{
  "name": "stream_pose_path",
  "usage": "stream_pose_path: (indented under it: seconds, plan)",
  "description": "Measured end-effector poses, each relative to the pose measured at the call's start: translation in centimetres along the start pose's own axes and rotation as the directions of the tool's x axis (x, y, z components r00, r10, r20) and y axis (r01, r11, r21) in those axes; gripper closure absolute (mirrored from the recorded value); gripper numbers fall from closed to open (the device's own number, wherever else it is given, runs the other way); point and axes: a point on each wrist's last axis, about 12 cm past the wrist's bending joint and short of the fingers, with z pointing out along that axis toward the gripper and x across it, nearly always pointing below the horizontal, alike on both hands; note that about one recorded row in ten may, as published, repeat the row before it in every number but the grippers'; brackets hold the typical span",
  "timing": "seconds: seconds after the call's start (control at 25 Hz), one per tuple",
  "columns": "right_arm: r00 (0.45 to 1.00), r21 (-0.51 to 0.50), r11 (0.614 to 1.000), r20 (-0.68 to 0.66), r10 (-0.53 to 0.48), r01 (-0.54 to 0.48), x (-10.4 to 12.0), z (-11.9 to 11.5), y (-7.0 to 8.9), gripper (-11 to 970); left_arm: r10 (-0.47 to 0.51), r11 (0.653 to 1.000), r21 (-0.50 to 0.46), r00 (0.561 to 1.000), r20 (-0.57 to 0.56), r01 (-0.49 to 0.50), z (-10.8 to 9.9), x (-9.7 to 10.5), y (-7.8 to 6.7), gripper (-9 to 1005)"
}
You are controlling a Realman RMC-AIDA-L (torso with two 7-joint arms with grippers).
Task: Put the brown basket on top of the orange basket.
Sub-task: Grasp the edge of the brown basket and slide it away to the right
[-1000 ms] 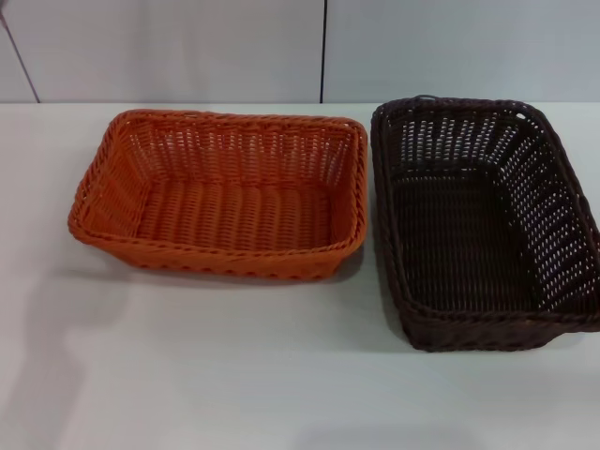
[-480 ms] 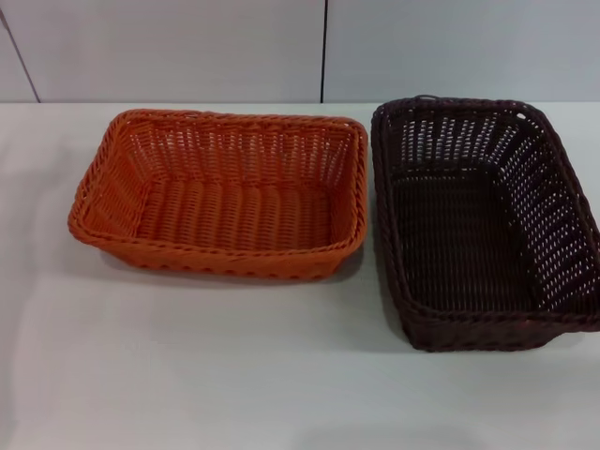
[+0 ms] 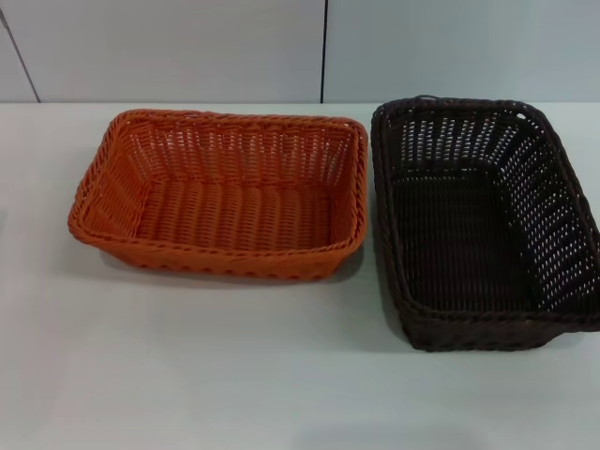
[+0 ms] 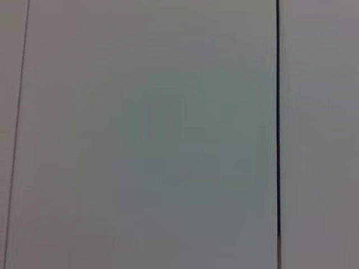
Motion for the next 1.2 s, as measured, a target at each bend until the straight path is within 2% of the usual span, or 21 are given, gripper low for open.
stream_pose_path:
  seconds: [0.12, 0.16, 0.28, 0.32, 0.36, 0.48, 0.52, 0.56, 0.68, 0.72, 0.76, 0.88, 0.92, 0.96, 1.08, 1.12, 1.16, 1.2]
  plan:
    - [0.993, -0.057, 0.997, -0.111, 0.036, -0.042, 0.0, 2.9, -0.9, 144, 0.003, 1.000, 0.000, 0.999, -0.036, -0.003, -0.6, 0.7, 0.2, 183]
    - [0.993, -0.057, 0.997, -0.111, 0.036, -0.042, 0.0, 2.9, -0.9, 144, 0.003, 1.000, 0.000, 0.999, -0.036, -0.003, -0.6, 0.7, 0.2, 183]
    - [0.976, -0.090, 0.996, -0.216, 0.005, -0.025, -0.8, 5.7, -1.2, 144, 0.002, 1.000, -0.007, 0.999, -0.048, -0.002, -1.0, 1.0, 0.3, 183]
    - [0.959, -0.094, 0.995, -0.282, -0.001, -0.027, -1.5, 7.5, -1.1, 144, -0.003, 1.000, -0.011, 0.998, -0.055, 0.003, -1.2, 1.2, 0.4, 183]
    - [0.959, -0.094, 0.995, -0.282, -0.001, -0.027, -1.5, 7.5, -1.1, 144, -0.007, 1.000, -0.013, 0.998, -0.064, 0.007, -1.4, 1.4, 0.5, 183]
    - [0.920, -0.108, 0.993, -0.392, 0.001, -0.047, -3.1, 10.4, -0.7, 144, -0.012, 1.000, -0.016, 0.997, -0.078, 0.010, -1.5, 1.7, 0.5, 183]
    - [0.877, -0.121, 0.989, -0.480, 0.012, -0.079, -4.2, 11.9, -0.2, 144, -0.012, 1.000, -0.017, 0.995, -0.094, 0.010, -1.5, 1.9, 0.6, 183]
    - [0.877, -0.121, 0.989, -0.480, 0.012, -0.079, -4.2, 11.9, -0.2, 143, -0.012, 1.000, -0.018, 0.995, -0.098, 0.010, -1.5, 2.0, 0.6, 183]
    - [0.769, -0.144, 0.981, -0.639, 0.010, -0.132, -5.5, 14.1, 0.9, 143, -0.011, 1.000, -0.023, 0.994, -0.112, 0.008, -1.6, 2.2, 0.7, 183]
    - [0.675, -0.125, 0.980, -0.737, 0.013, -0.156, -6.3, 15.3, 1.2, 143, -0.010, 1.000, -0.025, 0.993, -0.116, 0.007, -1.6, 2.3, 0.7, 183]
    - [0.675, -0.125, 0.980, -0.737, 0.013, -0.156, -6.3, 15.3, 1.2, 143, -0.009, 1.000, -0.026, 0.993, -0.120, 0.006, -1.6, 2.4, 0.7, 183]
    - [0.525, -0.081, 0.973, -0.850, 0.045, -0.215, -7.5, 16.4, 1.5, 143, -0.007, 1.000, -0.030, 0.991, -0.135, 0.003, -1.8, 2.6, 0.9, 183]
    - [0.467, -0.078, 0.964, -0.883, 0.052, -0.254, -8.6, 17.1, 1.5, 143, -0.005, 1.000, -0.031, 0.989, -0.145, 0.000, -1.8, 2.8, 0.9, 183]
    - [0.467, -0.078, 0.964, -0.883, 0.052, -0.254, -8.6, 17.1, 1.5, 143, -0.005, 1.000, -0.031, 0.989, -0.145, 0.000, -1.8, 2.8, 0.9, 183]
    - [0.413, -0.085, 0.962, -0.910, 0.031, -0.260, -10.5, 18.4, 1.1, 143, -0.003, 0.999, -0.037, 0.987, -0.162, -0.003, -1.7, 3.0, 1.1, 183]
    - [0.348, -0.104, 0.962, -0.938, -0.010, -0.252, -11.3, 19.0, 1.1, 144, -0.003, 0.999, -0.045, 0.985, -0.172, -0.005, -1.6, 3.1, 1.2, 183]
    - [0.348, -0.104, 0.962, -0.938, -0.010, -0.252, -11.3, 19.0, 1.1, 144, -0.003, 0.999, -0.045, 0.985, -0.172, -0.005, -1.6, 3.1, 1.2, 183]
    - [0.305, -0.117, 0.960, -0.952, -0.036, -0.253, -11.6, 19.3, 1.4, 145, -0.003, 0.999, -0.049, 0.984, -0.176, -0.006, -1.6, 3.2, 1.3, 183]
